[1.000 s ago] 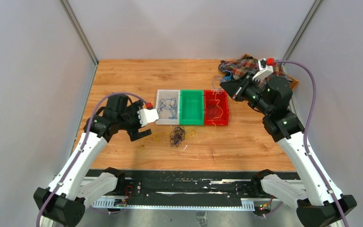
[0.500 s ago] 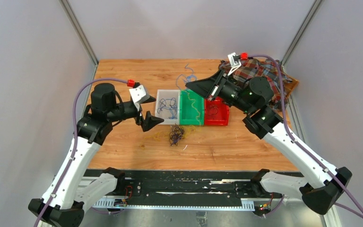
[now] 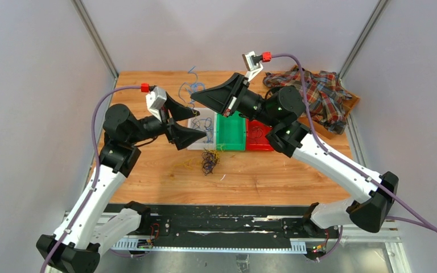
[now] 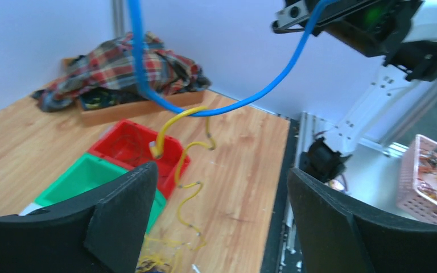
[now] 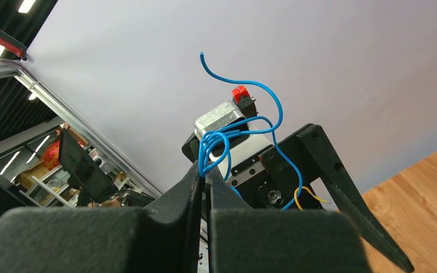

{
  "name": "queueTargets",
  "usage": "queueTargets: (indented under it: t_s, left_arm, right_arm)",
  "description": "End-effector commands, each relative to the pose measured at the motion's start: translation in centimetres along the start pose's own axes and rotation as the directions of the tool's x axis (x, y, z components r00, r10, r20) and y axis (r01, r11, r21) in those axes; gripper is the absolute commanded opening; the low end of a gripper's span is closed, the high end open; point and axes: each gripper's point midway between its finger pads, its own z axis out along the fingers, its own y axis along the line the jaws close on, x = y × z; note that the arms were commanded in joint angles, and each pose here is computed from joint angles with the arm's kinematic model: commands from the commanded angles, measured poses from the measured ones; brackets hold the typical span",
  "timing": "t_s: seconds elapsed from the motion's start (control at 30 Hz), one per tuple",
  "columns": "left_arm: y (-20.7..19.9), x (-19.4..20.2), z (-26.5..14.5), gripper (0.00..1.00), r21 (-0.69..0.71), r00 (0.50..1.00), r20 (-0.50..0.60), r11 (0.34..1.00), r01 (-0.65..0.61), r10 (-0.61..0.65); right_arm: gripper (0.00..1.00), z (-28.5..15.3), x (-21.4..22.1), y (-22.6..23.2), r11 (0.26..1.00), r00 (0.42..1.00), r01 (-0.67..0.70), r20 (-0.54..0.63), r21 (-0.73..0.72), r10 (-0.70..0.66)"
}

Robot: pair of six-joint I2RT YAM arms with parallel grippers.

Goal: Untangle the cables

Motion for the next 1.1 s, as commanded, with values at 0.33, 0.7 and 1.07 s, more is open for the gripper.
queueTargets:
  t_s: [0.33, 0.7, 1.07]
  left_arm:
    - [0.2, 3.9, 0.2, 0.39, 0.021, 0.994, -0.022, 0.994, 0.106, -0.106]
    - [0.8, 6.6, -0.5, 0.01, -0.024, 0.991, -0.058, 0.993, 0.119, -0.12]
    - [4.1, 14.7, -5.6, 0.01, -0.226, 0.938, -0.337, 0.961, -0.159, 0.076]
  right_arm:
    - [0.01, 0.2, -0.7, 3.2, 0.994, 0.999, 0.006, 0.038, -0.109, -0.002]
    - [0.01, -2.4, -3.1, 1.6, 0.997, 0.994, 0.071, 0.084, -0.011, -0.07]
    - [0.01, -8.3, -11.4, -3.6, 0.926, 0.939, 0.248, 0.163, 0.284, -0.301]
